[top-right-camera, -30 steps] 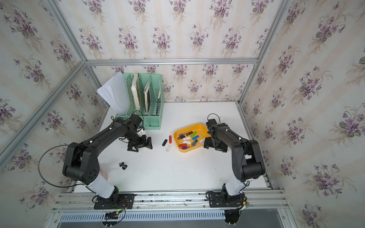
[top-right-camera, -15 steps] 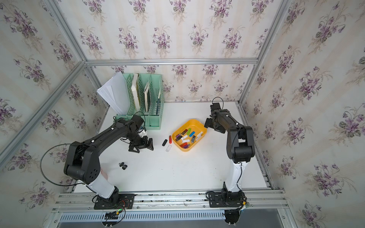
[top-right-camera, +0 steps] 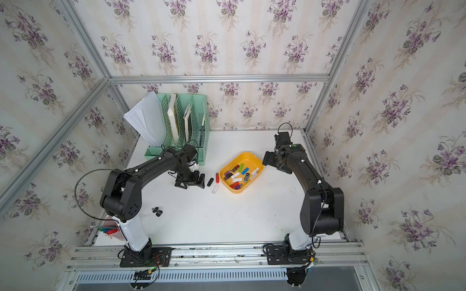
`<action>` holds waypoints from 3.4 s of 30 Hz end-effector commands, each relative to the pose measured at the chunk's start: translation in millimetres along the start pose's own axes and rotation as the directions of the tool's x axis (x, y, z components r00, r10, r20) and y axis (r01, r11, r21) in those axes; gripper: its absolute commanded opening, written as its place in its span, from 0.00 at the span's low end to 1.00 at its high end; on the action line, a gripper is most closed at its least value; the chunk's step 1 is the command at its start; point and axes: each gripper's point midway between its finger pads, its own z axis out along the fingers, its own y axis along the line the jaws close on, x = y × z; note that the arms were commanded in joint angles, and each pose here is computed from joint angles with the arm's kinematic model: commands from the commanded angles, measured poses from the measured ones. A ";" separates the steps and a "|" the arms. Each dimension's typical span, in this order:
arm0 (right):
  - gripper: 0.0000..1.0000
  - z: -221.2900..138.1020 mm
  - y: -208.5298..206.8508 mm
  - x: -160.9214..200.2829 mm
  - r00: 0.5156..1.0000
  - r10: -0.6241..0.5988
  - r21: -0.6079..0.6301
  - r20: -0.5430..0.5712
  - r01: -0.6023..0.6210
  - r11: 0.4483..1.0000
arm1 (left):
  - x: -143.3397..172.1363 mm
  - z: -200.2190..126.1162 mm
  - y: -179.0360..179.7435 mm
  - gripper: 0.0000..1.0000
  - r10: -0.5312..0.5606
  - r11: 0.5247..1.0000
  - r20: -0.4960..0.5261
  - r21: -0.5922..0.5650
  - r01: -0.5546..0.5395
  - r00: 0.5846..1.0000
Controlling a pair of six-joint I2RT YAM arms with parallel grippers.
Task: Put the usb flash drive into the storage box
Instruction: Adjust the storage box at the center of the board, then pick up the USB flash from the center of the board.
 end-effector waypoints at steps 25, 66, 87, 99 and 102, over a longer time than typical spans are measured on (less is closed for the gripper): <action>1.00 -31.1 9.6 90.6 0.990 -0.041 -0.105 -0.133 0.027 0.994 | -74.8 28.5 -65.7 0.99 0.111 0.984 0.013 -0.138 -0.108 0.994; 0.95 -46.3 65.1 104.2 0.991 -0.094 -0.221 -0.099 0.070 0.973 | -60.6 55.0 -27.6 0.68 0.173 0.966 0.009 -0.199 -0.168 0.985; 0.93 -36.6 94.9 130.7 0.981 -0.155 -0.256 -0.113 0.122 0.959 | -61.2 75.9 -26.4 0.45 0.182 0.959 0.009 -0.223 -0.176 0.983; 0.94 -25.6 97.5 128.5 0.980 -0.171 -0.201 -0.104 0.147 0.968 | -49.3 66.0 -18.8 0.29 0.172 0.956 0.003 -0.243 -0.167 0.985; 0.93 -22.9 103.8 133.6 0.976 -0.190 -0.188 -0.105 0.169 0.968 | -47.3 63.8 -17.2 0.28 0.166 0.957 0.002 -0.242 -0.161 0.986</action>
